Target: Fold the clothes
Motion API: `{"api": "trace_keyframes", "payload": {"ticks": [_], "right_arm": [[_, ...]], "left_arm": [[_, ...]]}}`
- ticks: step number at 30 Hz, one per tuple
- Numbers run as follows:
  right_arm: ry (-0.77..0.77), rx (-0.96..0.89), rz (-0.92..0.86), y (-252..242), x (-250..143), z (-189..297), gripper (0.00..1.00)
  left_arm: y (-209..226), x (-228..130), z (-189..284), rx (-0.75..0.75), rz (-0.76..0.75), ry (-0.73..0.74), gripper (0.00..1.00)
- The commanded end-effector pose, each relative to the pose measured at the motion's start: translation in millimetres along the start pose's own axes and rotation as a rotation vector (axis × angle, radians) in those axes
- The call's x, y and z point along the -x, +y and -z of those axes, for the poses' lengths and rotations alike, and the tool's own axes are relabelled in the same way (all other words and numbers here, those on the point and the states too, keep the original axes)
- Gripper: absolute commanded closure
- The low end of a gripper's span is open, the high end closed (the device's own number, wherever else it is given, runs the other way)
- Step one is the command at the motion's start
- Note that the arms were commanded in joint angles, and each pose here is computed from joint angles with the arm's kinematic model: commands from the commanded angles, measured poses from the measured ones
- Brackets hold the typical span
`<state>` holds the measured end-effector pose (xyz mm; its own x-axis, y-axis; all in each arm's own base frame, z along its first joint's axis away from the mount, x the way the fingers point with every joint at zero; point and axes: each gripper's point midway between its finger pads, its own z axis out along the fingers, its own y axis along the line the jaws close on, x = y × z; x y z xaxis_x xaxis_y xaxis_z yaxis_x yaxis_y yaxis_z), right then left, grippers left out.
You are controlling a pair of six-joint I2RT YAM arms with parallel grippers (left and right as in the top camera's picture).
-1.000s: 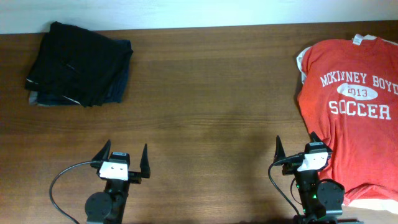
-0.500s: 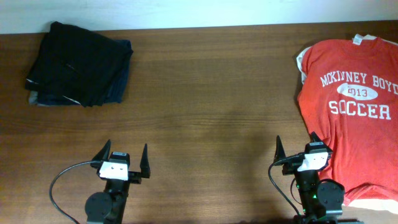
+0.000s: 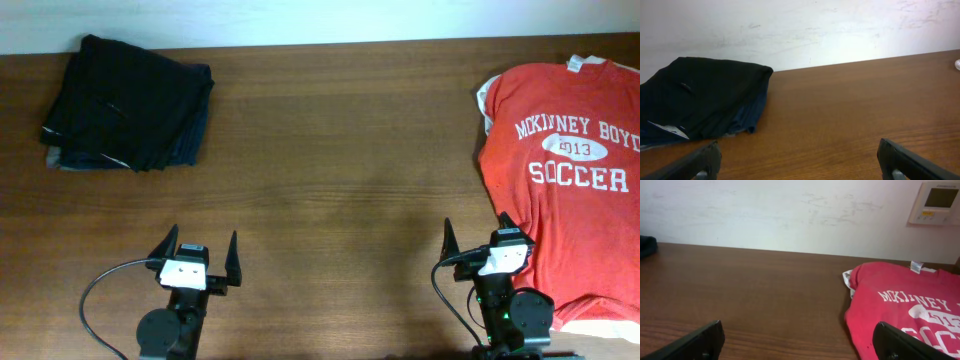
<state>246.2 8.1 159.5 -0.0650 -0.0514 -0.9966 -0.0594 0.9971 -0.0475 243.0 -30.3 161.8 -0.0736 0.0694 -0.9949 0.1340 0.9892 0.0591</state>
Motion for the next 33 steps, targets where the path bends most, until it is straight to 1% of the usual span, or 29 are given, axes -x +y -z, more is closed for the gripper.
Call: {"api": "trace_keyframes", "payload": {"ticks": [1, 2, 4, 6, 8, 10, 13, 15, 17, 18, 19, 20, 21, 22, 25, 26, 27, 28, 30, 33], "right_arm": [[-0.008, -0.011, -0.145, -2.4, 1.6, 0.4, 0.02], [-0.016, -0.011, -0.166, -2.5, 5.7, 1.2, 0.02], [-0.061, -0.010, -0.162, -3.5, 30.9, 6.8, 0.02], [-0.106, -0.014, -0.158, -5.6, 72.9, 21.5, 0.02], [-0.100, -0.013, -0.159, -6.1, 105.0, 33.1, 0.02], [-0.051, -0.015, -0.163, -7.2, 127.2, 33.8, 0.02], [0.062, -0.009, -0.171, -9.2, 166.8, 18.3, 0.02], [0.209, -0.014, -0.176, -12.7, 195.0, -2.9, 0.02], [0.372, -0.044, -0.106, -22.2, 207.0, -28.0, 0.02], [0.468, -0.101, -0.095, -33.6, 205.8, -42.1, 0.02], [0.533, -0.127, -0.090, -39.5, 203.4, -53.4, 0.02], [0.641, -0.133, -0.088, -42.7, 193.2, -79.8, 0.02], [0.682, -0.128, -0.089, -43.3, 186.7, -98.8, 0.02], [0.740, -0.127, -0.089, -44.3, 170.3, -120.4, 0.02], [0.903, -0.219, -0.043, -62.0, 112.6, -151.2, 0.02], [0.959, -0.250, -0.027, -69.2, 90.2, -161.0, 0.11], [1.015, -0.241, -0.002, -72.1, 65.5, -173.5, 0.55], [1.056, -0.230, 0.020, -74.7, 46.6, -181.6, 0.67], [1.136, -0.275, 0.022, -91.9, 7.1, -192.5, 0.67], [1.185, -0.323, -0.031, -124.0, -33.6, -202.3, 0.66]], "left_arm": [[-0.3, -5.3, -0.9, 0.002, -0.016, 0.005, 0.01], [-0.3, -5.3, -0.9, 0.002, -0.016, 0.005, 0.01], [-0.3, -5.3, -0.9, 0.002, -0.016, 0.005, 0.01], [-0.3, -5.3, -0.9, 0.002, -0.016, 0.005, 0.01], [-0.3, -5.3, -0.9, 0.002, -0.016, 0.005, 0.01], [-0.3, -5.3, -0.9, 0.002, -0.016, 0.005, 0.01], [-0.3, -5.3, -0.9, 0.002, -0.016, 0.005, 0.01], [-0.3, -5.3, -0.9, 0.002, -0.016, 0.005, 0.01], [-0.3, -5.3, -0.9, 0.002, -0.017, 0.005, 0.01], [-0.3, -5.3, -0.9, 0.002, -0.016, 0.005, 0.01], [-0.3, -5.3, -0.9, 0.002, -0.016, 0.005, 0.01], [-0.3, -5.3, -0.9, 0.002, -0.017, 0.005, 0.01], [-0.3, -5.3, -0.9, 0.002, -0.016, 0.005, 0.01], [-0.3, -5.3, -0.9, 0.002, -0.016, 0.005, 0.01], [-0.3, -5.3, -0.9, 0.002, -0.017, 0.005, 0.01], [-0.3, -5.3, -0.9, 0.002, -0.017, 0.005, 0.01], [-0.3, -5.3, -0.9, 0.002, -0.016, 0.005, 0.01], [-0.3, -5.3, -0.9, 0.002, -0.017, 0.005, 0.01], [-0.3, -5.3, -0.9, 0.002, -0.016, 0.005, 0.00], [-0.3, -5.3, -0.9, 0.002, -0.016, 0.005, 0.01]]}}
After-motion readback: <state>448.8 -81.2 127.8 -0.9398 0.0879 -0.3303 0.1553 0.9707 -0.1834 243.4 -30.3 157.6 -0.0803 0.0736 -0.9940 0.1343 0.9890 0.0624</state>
